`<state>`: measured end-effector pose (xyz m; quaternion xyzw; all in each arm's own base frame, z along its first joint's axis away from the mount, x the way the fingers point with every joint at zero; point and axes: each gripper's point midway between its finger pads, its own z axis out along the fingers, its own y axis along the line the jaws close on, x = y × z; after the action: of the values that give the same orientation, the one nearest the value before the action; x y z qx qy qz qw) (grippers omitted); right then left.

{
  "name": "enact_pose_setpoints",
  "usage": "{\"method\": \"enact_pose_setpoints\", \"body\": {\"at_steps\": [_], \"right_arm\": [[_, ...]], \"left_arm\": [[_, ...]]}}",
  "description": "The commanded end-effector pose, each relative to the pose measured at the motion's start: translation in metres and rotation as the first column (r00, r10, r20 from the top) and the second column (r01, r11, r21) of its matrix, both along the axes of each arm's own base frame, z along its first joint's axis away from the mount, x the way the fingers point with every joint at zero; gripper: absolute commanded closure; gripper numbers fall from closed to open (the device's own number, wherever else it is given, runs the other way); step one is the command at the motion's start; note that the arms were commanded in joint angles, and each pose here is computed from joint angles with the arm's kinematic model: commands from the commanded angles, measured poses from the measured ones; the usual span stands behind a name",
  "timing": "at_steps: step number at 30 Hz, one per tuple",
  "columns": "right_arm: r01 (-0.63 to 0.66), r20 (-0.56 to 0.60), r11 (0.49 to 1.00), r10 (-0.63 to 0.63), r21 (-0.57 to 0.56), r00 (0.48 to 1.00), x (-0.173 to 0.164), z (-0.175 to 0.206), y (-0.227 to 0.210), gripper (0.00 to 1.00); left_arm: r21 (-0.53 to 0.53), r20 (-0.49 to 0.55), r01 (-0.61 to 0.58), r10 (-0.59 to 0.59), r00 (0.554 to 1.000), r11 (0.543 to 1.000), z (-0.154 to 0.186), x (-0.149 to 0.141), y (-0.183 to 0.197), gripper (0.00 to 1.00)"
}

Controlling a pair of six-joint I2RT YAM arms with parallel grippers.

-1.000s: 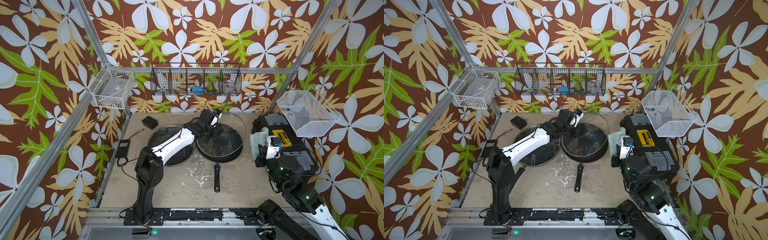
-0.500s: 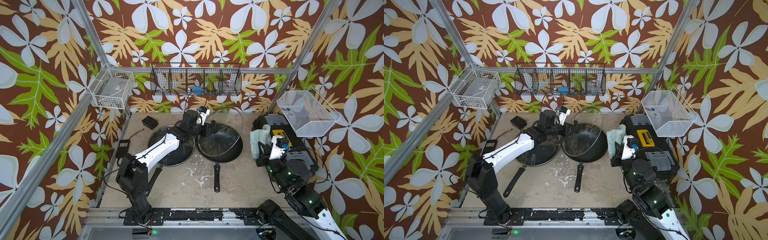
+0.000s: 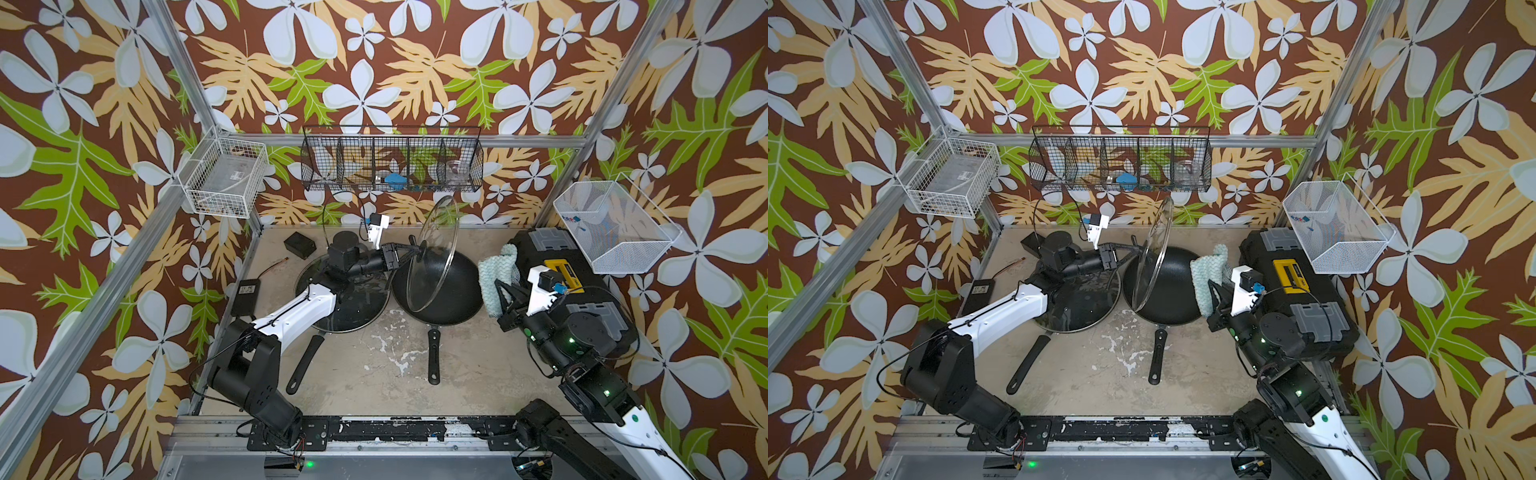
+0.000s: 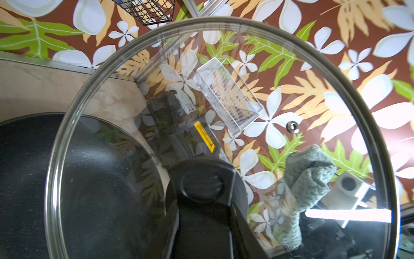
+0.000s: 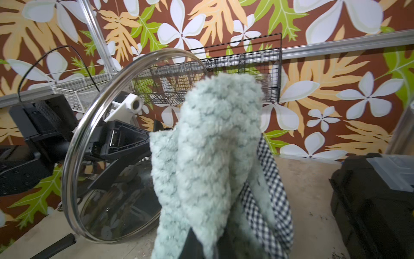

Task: Wipe the pot lid with a cloth
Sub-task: Pick up the pot lid from the cooking pot, then wipe the pot lid.

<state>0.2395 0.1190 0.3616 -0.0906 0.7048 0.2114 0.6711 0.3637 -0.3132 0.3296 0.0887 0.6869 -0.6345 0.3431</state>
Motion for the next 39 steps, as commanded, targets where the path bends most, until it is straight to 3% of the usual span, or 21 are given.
{"method": "enact_pose_setpoints", "body": {"at_steps": [1, 10, 22, 33, 39], "right_arm": [[-0.138, 0.060, 0.988, 0.134, 0.075, 0.989, -0.005, 0.021, 0.024, 1.00], [-0.383, 0.134, 0.911, 0.365, 0.154, 0.921, -0.010, 0.042, 0.068, 1.00], [-0.564, 0.257, 0.801, 0.512, 0.203, 0.820, -0.020, 0.076, 0.096, 1.00], [-0.658, 0.303, 0.742, 0.603, 0.125, 0.738, -0.034, 0.097, 0.151, 1.00], [-0.627, 0.326, 0.770, 0.567, 0.118, 0.757, -0.021, 0.112, 0.157, 1.00]], "left_arm": [[-0.188, 0.182, 0.105, -0.071, 0.981, 0.977, 0.069, -0.031, 0.011, 1.00], [-0.316, 0.189, 0.205, -0.151, 0.970, 0.926, 0.085, -0.062, 0.028, 1.00], [-0.487, 0.195, 0.327, -0.265, 0.944, 0.809, 0.103, -0.081, 0.041, 1.00], [-0.527, 0.182, 0.341, -0.288, 0.940, 0.779, 0.101, -0.078, 0.042, 1.00], [-0.524, 0.184, 0.347, -0.294, 0.938, 0.778, 0.099, -0.080, 0.042, 1.00]]}}
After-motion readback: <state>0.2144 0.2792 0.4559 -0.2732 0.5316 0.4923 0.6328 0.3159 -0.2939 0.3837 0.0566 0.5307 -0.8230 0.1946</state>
